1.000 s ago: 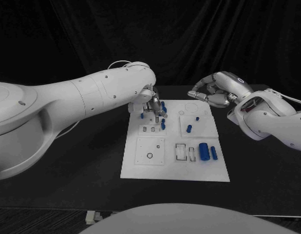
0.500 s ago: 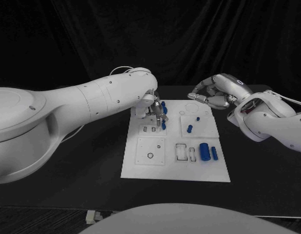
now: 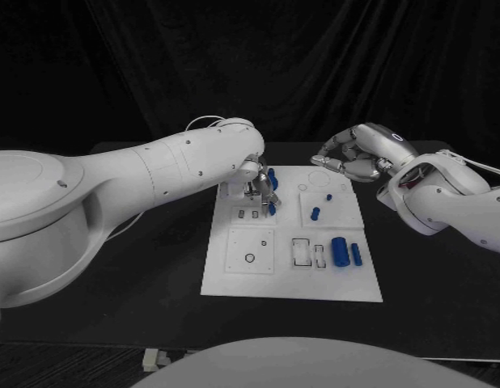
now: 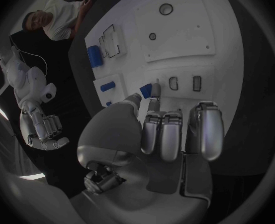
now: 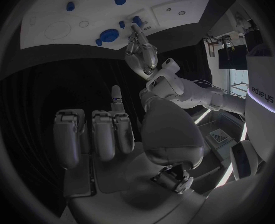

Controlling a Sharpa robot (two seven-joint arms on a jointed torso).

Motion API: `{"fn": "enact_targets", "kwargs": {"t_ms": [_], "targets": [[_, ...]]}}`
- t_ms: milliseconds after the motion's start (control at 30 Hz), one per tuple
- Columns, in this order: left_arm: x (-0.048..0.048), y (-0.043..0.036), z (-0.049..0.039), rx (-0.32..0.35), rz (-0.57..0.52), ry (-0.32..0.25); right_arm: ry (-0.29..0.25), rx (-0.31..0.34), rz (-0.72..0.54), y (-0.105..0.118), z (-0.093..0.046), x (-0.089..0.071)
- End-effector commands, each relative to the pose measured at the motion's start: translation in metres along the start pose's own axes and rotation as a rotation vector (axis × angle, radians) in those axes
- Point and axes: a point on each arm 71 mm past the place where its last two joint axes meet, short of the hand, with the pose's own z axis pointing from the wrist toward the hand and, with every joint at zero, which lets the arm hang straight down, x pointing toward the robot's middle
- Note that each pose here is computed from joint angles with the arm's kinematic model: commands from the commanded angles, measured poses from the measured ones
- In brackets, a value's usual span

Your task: Assemble the parts on the task board

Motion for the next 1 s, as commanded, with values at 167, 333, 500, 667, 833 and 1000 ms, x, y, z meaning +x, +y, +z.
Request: {"fn": "enact_targets", "kwargs": {"t_ms": [167, 333, 500, 667, 833, 1000], "targets": [[0.003, -0.0041, 0.0013, 0.009, -0.004, 0.01, 0.014, 0.01, 0.002, -0.0004, -0.0004, 0.0019], [0.0045, -0.0058, 0.002, 0.01, -0.001, 0.013, 0.018, 0.009, 0.003, 0.0, -0.0002, 0.0025], [0.0049, -0.0064, 0.0026, 0.009, -0.003, 0.012, 0.022, 0.01, 0.003, -0.0001, 0.0001, 0.0031], [0.0042, -0.0053, 0.0032, 0.004, -0.005, 0.013, 0.026, 0.013, 0.003, -0.0006, 0.0001, 0.0036], [0.0042, -0.0046, 0.0036, -0.001, -0.004, 0.015, 0.031, 0.015, 0.003, -0.001, -0.0002, 0.0044], [0.0048, -0.0052, 0.0038, -0.004, -0.001, 0.018, 0.035, 0.016, 0.004, -0.0012, -0.0004, 0.0052]]}}
